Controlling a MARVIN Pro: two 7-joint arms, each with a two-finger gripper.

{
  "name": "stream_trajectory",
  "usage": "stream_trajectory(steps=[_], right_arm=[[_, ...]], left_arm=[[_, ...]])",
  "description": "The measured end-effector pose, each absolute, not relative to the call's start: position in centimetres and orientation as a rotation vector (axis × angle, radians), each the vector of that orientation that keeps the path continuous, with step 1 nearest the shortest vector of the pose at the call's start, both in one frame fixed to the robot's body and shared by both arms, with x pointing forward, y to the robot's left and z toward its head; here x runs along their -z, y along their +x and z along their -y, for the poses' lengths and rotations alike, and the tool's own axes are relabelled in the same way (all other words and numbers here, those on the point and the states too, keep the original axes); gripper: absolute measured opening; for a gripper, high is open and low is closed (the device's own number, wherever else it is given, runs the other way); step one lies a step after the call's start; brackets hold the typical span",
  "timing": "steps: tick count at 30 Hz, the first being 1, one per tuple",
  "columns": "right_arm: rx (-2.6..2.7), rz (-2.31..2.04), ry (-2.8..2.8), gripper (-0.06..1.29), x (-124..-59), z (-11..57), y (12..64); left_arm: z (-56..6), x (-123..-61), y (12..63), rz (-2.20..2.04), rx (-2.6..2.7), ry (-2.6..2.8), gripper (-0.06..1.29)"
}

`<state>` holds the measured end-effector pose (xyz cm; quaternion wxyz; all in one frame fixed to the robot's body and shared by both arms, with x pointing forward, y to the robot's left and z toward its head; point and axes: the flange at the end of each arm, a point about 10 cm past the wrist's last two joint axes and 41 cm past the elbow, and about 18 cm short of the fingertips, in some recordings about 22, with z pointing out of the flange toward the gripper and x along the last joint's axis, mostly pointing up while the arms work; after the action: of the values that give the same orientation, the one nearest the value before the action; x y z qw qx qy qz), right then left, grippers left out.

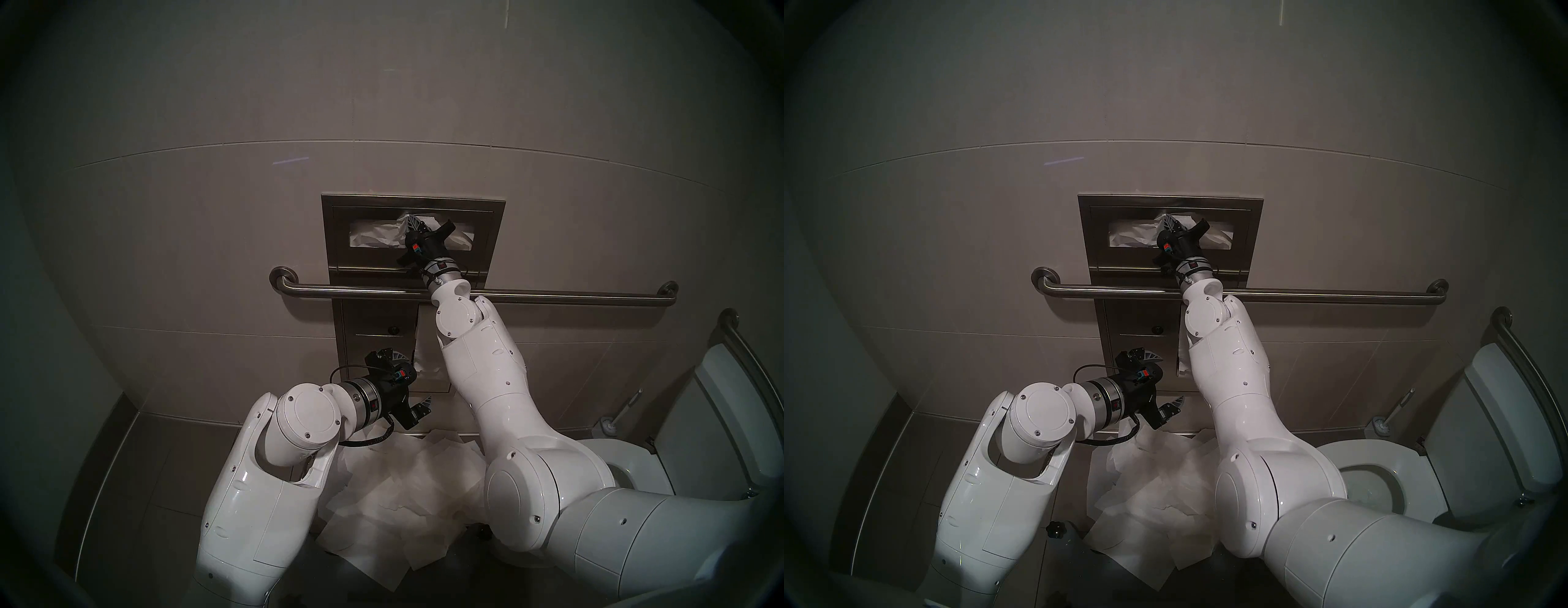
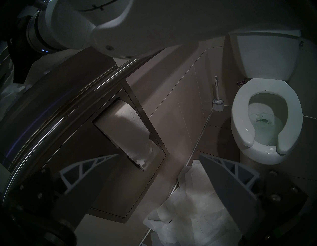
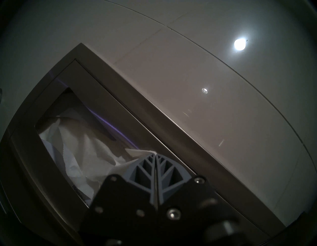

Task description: Take out a toilet seat cover

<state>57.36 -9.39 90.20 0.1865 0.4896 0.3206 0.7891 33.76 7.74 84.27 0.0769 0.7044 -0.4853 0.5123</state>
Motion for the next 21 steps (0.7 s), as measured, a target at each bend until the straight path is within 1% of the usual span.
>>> stream_trajectory(steps=[21], right_arm=[[-2.105,-0.963,1.509,-0.04,-89.4,10.7,55.0]], left_arm=[[-7.7,-84.3,33.8,1.454,-1.535,2.11,1.26]])
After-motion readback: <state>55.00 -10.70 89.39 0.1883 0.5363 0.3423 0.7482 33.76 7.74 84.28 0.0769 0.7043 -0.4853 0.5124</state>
